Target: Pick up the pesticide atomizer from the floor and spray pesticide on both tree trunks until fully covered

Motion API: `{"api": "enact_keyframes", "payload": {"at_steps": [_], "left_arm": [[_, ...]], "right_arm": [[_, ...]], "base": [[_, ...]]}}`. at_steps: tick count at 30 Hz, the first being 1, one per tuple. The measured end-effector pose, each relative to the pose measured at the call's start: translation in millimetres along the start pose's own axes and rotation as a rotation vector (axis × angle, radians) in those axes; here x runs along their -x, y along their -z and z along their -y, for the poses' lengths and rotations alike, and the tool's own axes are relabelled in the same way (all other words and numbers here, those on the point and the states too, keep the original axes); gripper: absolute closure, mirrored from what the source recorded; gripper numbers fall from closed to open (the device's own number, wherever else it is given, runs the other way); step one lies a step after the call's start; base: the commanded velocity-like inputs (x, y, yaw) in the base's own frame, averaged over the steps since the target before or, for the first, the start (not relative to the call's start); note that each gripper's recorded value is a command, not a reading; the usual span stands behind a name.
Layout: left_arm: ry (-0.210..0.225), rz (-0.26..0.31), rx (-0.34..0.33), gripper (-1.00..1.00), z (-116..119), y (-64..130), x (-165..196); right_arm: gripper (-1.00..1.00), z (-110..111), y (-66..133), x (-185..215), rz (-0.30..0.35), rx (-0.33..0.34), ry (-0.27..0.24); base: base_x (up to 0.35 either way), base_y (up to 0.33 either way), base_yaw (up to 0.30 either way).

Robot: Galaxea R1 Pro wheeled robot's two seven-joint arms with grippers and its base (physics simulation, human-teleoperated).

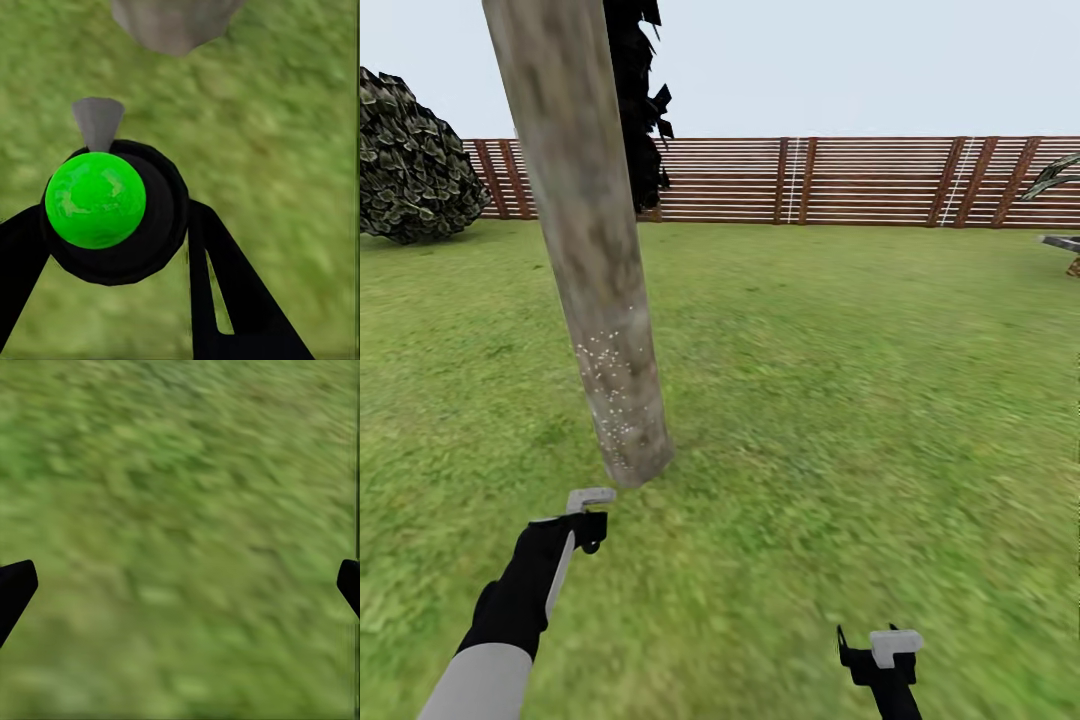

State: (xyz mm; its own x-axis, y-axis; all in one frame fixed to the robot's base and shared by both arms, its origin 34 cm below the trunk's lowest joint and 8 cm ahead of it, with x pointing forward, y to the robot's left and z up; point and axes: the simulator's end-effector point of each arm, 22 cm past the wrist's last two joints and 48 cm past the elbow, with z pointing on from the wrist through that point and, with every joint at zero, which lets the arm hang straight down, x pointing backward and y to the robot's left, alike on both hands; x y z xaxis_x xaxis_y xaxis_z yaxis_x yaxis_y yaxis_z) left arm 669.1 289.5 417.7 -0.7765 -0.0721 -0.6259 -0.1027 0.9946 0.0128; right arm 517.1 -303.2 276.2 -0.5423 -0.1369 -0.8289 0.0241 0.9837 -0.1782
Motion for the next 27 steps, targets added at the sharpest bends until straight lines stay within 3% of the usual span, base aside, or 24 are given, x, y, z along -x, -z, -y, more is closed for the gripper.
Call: {"api": "enact_keyframes", "payload": {"at_steps": [16, 24, 27], "left_arm": [[0.000, 0.004, 0.005, 1.00, 1.1, -0.8, -0.4], [-0.003, 0.005, 0.044, 1.00, -9.3, -0.4, 0.2], [0.028, 0.004, 0.078, 1.00, -22.0, -0.3, -1.6]], "right_arm": [[-1.00, -0.2, 0.0, 0.1, 0.000, 0.001, 0.001], [-1.00, -0.2, 0.2, -0.6, -0.002, 0.000, 0.001], [-1.00, -0.2, 0.1, -0.5, -0.002, 0.001, 0.001]], "base": [[0.000, -0.265, 0.001], [0.026, -0.269, 0.215], [0.077, -0.269, 0.271]]}}
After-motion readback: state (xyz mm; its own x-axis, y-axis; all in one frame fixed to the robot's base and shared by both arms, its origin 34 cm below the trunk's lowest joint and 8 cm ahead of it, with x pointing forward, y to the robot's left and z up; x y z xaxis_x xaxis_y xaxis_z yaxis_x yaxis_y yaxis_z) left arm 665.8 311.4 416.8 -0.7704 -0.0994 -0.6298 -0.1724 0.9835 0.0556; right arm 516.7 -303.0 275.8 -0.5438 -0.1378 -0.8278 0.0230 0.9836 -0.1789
